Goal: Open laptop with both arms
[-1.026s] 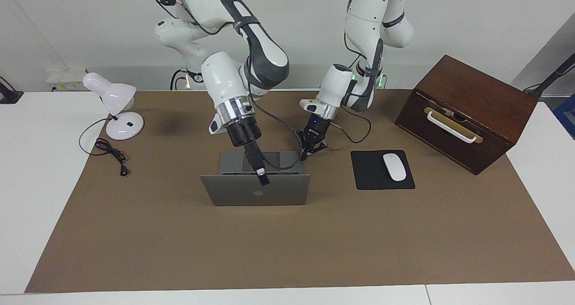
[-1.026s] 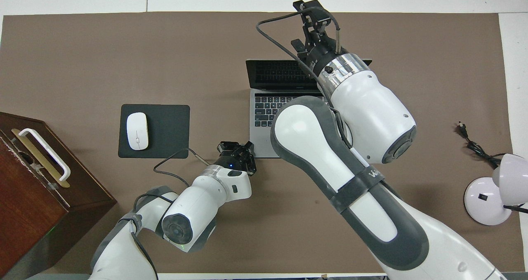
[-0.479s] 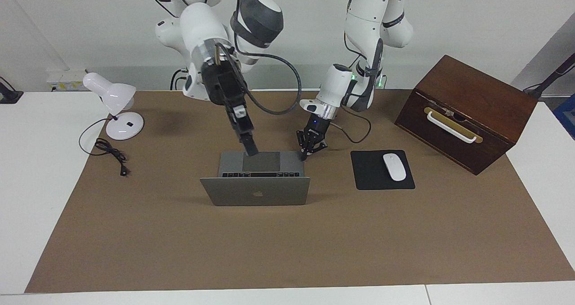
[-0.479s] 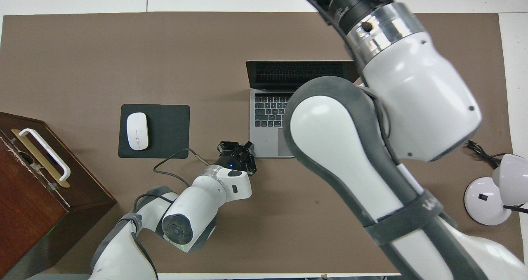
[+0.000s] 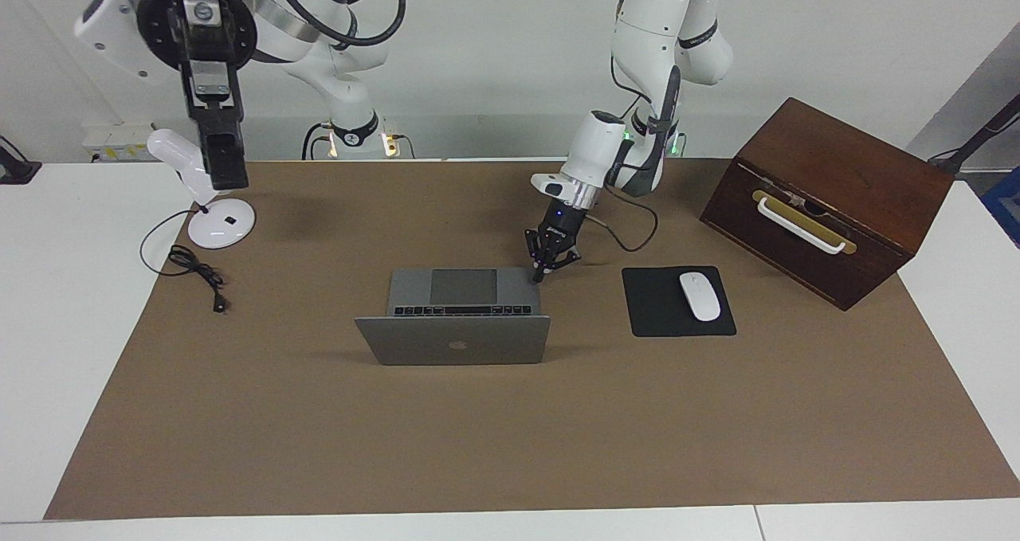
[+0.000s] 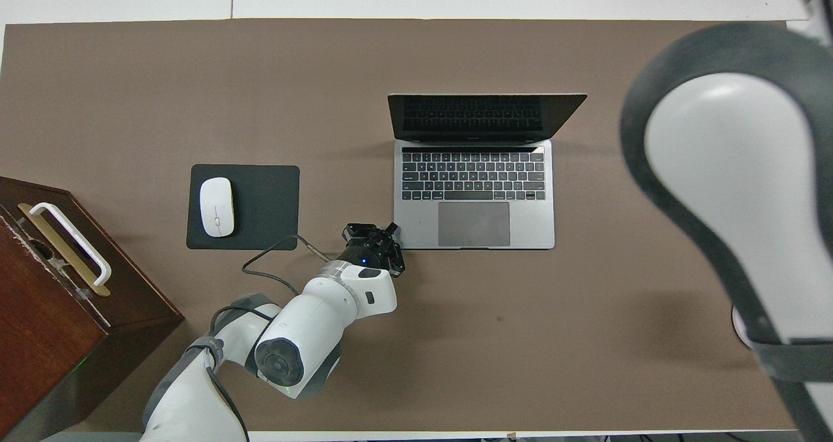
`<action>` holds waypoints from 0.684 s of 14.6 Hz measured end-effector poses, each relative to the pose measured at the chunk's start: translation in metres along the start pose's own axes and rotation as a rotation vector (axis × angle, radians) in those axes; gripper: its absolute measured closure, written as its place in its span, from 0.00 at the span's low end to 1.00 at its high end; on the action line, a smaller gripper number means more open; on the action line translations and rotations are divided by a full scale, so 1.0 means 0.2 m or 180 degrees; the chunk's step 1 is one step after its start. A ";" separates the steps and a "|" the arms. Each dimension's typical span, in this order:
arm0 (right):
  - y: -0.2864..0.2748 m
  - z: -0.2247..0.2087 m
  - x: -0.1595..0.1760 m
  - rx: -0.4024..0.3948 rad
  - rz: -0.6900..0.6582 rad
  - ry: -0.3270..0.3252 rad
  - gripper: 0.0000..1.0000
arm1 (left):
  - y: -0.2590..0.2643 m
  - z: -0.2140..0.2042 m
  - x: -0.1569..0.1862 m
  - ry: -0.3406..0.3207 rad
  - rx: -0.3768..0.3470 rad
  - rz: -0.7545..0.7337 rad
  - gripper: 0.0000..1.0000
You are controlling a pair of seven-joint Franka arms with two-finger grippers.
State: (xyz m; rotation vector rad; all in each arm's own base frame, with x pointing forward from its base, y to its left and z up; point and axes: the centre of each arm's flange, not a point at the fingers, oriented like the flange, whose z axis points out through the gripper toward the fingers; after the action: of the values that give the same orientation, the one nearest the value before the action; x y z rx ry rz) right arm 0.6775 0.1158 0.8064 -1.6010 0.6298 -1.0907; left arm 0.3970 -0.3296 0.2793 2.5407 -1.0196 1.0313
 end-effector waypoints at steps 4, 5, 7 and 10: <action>0.00 -0.10 0.17 -0.0196 -0.0320 -0.0871 0.00 | 0.00 -0.07 0.01 0.0041 0.0005 -0.0017 0.99; 0.03 -0.15 0.20 -0.0378 -0.0462 -0.1150 0.00 | 0.00 -0.08 0.01 0.0044 0.0007 -0.0023 0.99; 0.16 -0.24 0.23 -0.1085 -0.0802 -0.1706 0.00 | 0.00 -0.11 0.01 0.0058 0.0008 -0.0084 0.99; 0.41 -0.34 0.07 -0.2397 -0.1221 -0.2421 0.00 | -0.01 -0.14 0.01 0.0065 0.0007 -0.0178 0.99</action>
State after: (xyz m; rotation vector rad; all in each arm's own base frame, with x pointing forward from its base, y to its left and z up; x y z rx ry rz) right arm 0.6342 0.0473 0.7352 -2.6694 0.2047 -0.4009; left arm 0.3831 -0.3171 0.3013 2.5398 -0.9369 1.0418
